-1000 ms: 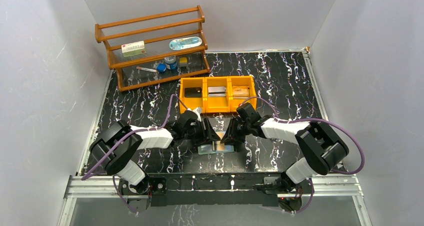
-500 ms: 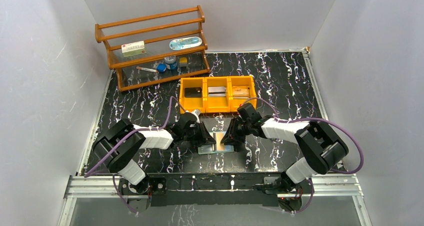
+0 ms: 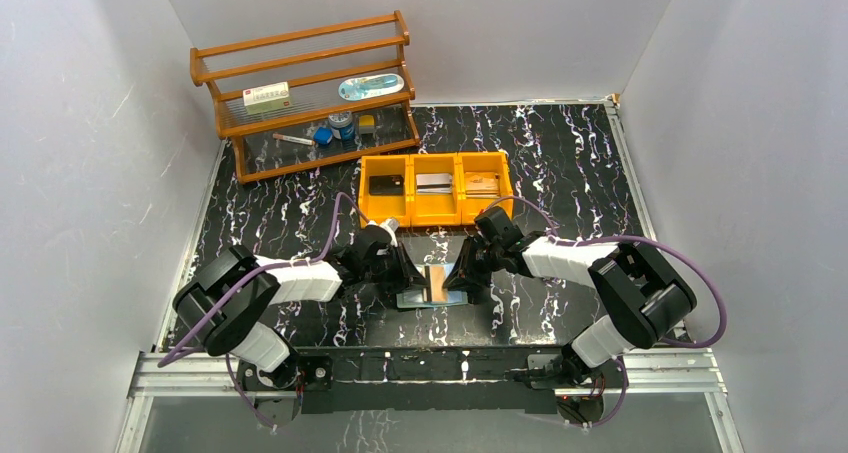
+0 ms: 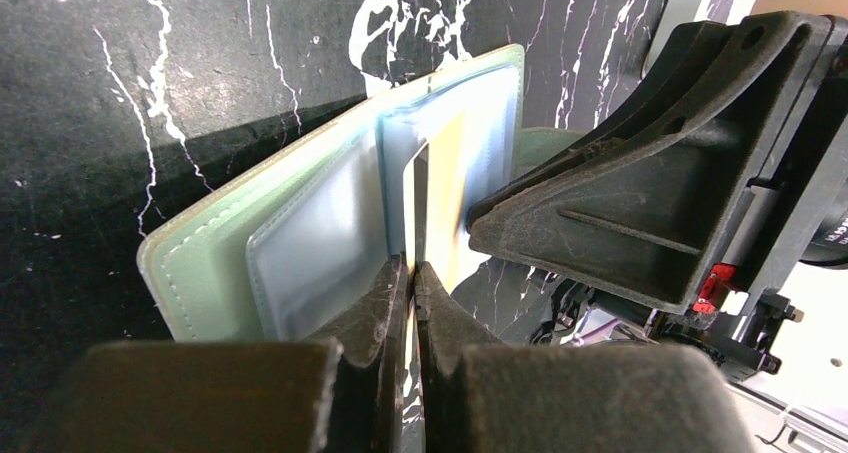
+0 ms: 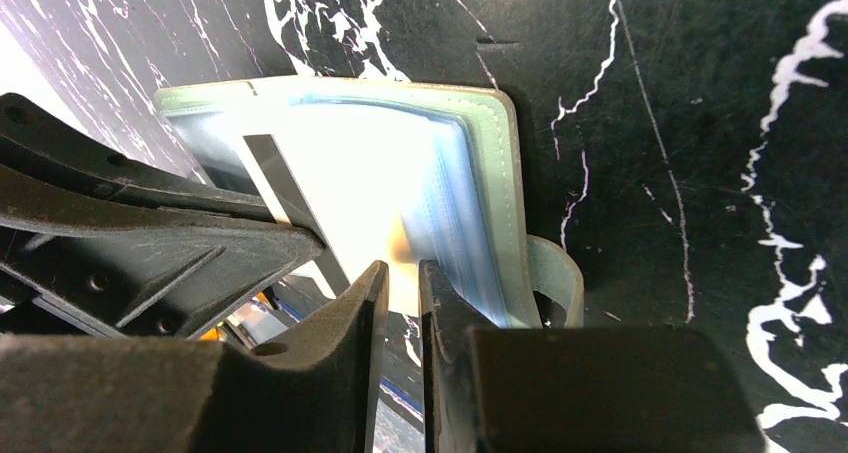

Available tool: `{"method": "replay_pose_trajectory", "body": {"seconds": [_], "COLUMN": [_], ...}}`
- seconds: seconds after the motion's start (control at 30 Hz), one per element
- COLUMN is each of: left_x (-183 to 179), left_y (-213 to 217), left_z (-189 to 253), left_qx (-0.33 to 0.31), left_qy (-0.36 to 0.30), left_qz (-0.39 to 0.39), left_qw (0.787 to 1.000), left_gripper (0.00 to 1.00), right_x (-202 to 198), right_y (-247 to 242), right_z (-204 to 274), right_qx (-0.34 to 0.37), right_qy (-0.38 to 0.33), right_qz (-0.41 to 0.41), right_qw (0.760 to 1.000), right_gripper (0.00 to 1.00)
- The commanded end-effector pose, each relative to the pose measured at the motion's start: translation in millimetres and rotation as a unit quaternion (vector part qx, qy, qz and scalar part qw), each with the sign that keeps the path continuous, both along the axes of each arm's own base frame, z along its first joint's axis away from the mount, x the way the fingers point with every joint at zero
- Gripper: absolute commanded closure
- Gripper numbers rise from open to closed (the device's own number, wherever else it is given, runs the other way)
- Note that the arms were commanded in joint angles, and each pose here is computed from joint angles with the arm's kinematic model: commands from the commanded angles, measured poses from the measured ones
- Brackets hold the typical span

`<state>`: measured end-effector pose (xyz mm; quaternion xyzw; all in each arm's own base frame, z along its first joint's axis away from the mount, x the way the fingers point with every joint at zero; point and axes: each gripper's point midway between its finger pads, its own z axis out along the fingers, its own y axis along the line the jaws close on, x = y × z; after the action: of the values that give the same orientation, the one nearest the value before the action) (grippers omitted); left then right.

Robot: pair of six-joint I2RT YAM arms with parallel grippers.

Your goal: Take the credit cards out of the card holder

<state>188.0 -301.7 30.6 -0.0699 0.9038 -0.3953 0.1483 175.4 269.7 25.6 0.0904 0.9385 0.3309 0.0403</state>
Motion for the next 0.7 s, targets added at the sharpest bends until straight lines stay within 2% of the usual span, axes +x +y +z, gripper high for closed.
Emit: {"method": "replay_pose_trajectory", "body": {"seconds": [0.0,0.27,0.47,0.67], "left_x": [-10.5,-7.5,-6.6,-3.8], "left_y": [17.8,45.3,36.7,33.3], "left_z": [-15.2,-10.2,-2.2,3.0], "left_qx": [0.048,0.106,0.091,0.087], "left_qy": [0.012,-0.006,-0.015,-0.021], "left_qz": [-0.002,0.023,0.003,-0.001], "left_qw": [0.999,0.994,0.996,0.996], "left_gripper": [1.0,1.0,1.0,1.0], "right_x": [-20.4,-13.0,6.1,21.1], "right_y": [-47.6,-39.6,-10.1,16.4], "right_z": [-48.3,-36.6,3.4,51.2], "right_qx": [-0.128,-0.109,-0.043,0.029], "right_qy": [0.037,0.019,-0.031,-0.094], "right_qz": [-0.018,-0.01,0.026,0.066], "right_qw": [0.991,0.994,0.998,0.993], "right_gripper": [0.73,0.73,0.68,0.63]}}
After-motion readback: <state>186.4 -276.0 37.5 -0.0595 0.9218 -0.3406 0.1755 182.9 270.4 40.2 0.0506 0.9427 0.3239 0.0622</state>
